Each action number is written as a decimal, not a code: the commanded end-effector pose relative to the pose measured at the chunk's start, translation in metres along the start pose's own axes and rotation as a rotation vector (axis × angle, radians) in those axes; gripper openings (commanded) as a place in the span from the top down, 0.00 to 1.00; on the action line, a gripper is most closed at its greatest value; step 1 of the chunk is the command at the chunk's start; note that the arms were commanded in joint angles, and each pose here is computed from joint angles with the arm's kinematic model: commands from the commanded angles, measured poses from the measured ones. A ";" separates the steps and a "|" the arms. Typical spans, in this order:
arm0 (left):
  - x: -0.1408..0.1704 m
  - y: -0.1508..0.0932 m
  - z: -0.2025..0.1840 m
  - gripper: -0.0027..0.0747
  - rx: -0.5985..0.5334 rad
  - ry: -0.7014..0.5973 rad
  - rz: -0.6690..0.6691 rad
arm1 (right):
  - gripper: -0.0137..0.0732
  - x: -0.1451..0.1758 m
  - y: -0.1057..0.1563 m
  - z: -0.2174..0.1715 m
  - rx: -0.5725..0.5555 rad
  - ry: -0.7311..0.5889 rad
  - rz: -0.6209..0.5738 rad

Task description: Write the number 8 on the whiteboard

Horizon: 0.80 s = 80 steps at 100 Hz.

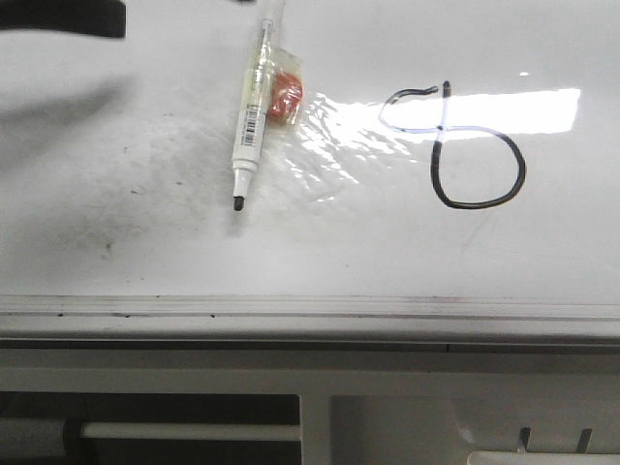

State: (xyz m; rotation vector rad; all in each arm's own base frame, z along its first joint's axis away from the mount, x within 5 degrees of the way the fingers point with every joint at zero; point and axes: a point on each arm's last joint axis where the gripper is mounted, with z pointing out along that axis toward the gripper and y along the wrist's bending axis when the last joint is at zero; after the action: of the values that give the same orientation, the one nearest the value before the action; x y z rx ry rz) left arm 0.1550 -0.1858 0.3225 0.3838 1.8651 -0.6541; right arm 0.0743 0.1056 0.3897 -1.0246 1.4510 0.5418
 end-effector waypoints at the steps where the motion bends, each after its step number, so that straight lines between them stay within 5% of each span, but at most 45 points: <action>1: -0.021 -0.008 -0.039 0.25 0.118 -0.112 0.004 | 0.88 -0.004 -0.003 -0.014 0.058 -0.094 -0.010; 13: -0.012 0.000 -0.078 0.45 0.195 -0.166 -0.010 | 0.88 0.024 0.001 -0.031 0.097 -0.048 0.030; 35: 0.032 0.032 -0.128 0.99 0.297 -0.229 -0.027 | 0.88 0.083 0.001 -0.072 0.285 0.120 0.060; 80: 0.069 0.053 -0.142 0.99 0.310 -0.255 -0.038 | 0.88 0.095 0.004 -0.096 0.338 0.041 0.035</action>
State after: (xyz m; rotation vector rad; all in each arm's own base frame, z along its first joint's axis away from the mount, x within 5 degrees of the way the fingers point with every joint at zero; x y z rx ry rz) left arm 0.0531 -0.0591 0.2774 0.4166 1.5587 -0.9577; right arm 0.0287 0.0019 0.3022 -0.7686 1.6121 0.2962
